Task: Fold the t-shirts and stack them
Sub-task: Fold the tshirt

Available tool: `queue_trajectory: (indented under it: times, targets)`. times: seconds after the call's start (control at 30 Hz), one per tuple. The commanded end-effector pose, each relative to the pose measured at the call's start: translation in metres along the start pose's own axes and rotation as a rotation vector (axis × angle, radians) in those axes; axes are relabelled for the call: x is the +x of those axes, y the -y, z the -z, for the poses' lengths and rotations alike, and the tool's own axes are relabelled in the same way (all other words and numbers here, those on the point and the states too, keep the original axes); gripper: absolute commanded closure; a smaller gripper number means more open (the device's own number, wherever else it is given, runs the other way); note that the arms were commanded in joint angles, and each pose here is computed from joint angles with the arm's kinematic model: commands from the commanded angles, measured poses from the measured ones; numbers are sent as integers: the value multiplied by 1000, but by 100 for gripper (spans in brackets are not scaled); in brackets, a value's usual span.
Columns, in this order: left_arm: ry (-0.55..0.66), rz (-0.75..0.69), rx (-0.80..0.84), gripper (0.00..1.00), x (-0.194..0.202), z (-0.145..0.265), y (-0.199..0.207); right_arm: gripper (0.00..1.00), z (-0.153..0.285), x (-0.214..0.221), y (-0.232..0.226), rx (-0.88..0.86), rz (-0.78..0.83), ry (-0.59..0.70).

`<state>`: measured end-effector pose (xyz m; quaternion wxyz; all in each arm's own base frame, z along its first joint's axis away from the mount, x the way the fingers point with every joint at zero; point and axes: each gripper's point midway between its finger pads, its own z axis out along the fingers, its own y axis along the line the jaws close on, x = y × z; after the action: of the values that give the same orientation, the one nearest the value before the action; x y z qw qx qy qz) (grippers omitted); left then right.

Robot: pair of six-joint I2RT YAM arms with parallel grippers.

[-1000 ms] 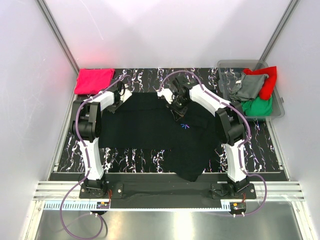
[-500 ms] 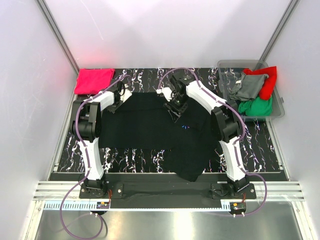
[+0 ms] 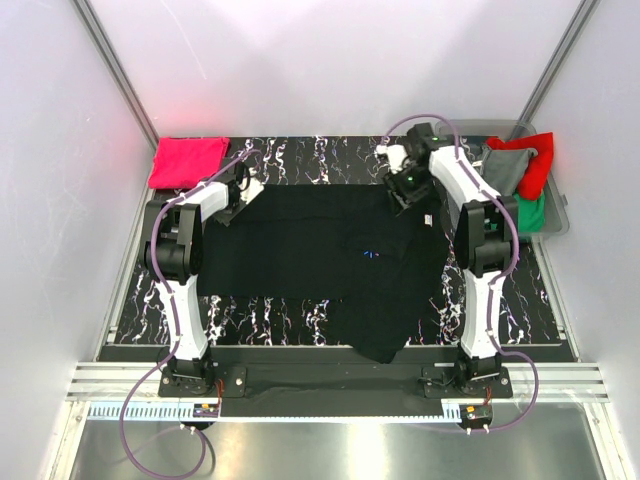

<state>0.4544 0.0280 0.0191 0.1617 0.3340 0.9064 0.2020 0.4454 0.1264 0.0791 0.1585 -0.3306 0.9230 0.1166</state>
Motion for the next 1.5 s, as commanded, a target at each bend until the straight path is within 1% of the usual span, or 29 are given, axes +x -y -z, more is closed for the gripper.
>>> queue_trajectory:
  times: [0.0,0.13,0.17,0.2,0.23,0.3,0.37,0.4,0.43,0.5,0.53,0.6,0.67,0.7,0.8,0.9,0.93,1.07,1.17,1.2,1.27,1.3,1.33,1.37,1.4,1.43,1.47]
  targets:
    - [18,14,-54,100,-11,7,-21,48,-6,-21,24,77,42,46]
    - [7,35,-65,100,-14,-2,-29,48,-19,-30,53,117,15,61]
    - [4,36,-71,100,-16,-4,-32,48,-31,-26,59,115,11,41]
    - [6,36,-81,100,-20,-5,-37,48,-35,-27,63,123,8,41]
    - [-19,26,-73,100,-17,-13,-34,48,-34,-32,71,147,8,49]
    - [-17,21,-83,100,-25,-16,-40,48,-48,-27,82,161,-9,27]
    - [-48,9,-74,100,-23,-25,-38,48,-52,-28,96,196,-15,24]
    - [-47,0,-85,100,-28,-25,-44,48,-54,-27,102,206,-20,22]
    - [-73,-10,-84,100,-25,-34,-43,48,-51,-30,110,231,-20,30]
    - [-69,-17,-102,100,-36,-37,-53,48,-56,-23,124,249,-36,17]
    - [-98,-29,-88,100,-32,-47,-48,48,-58,-20,129,261,-40,7]
    - [-87,-28,-104,100,-43,-49,-58,48,-57,-16,144,284,-46,7]
    - [-99,-35,-96,100,-44,-58,-56,47,-57,-18,154,304,-45,14]
    - [-83,-27,-107,100,-51,-56,-61,47,-57,-17,158,311,-48,18]
    - [-67,-33,-99,100,-60,-54,-58,47,-54,-24,174,347,-46,44]
    - [-56,-39,-100,100,-66,-51,-55,47,-62,-27,179,352,-39,54]
    - [-58,-38,-101,100,-66,-51,-54,46,-57,-35,184,367,-36,83]
    - [-71,-42,-98,100,-63,-51,-48,44,-67,-42,188,373,-35,106]
    - [-65,-19,-108,100,-66,-47,-48,44,-69,-43,191,385,-33,111]
    - [-58,-9,-114,100,-67,-43,-51,44,-66,-44,192,395,-36,113]
    - [-46,2,-120,100,-70,-35,-53,44,-46,-59,192,416,-36,158]
    - [-22,11,-137,100,-76,-20,-59,44,-34,-66,191,423,-31,180]
    - [-11,23,-139,100,-77,-13,-60,44,-8,-78,188,441,-16,222]
    - [7,34,-146,100,-80,-4,-63,44,4,-85,184,443,-4,243]
    - [43,49,-165,100,-87,16,-70,44,19,-91,179,435,9,269]
    - [62,59,-171,100,-90,26,-73,44,23,-88,174,421,23,262]
    - [74,63,-171,100,-91,34,-72,44,60,-99,165,439,40,315]
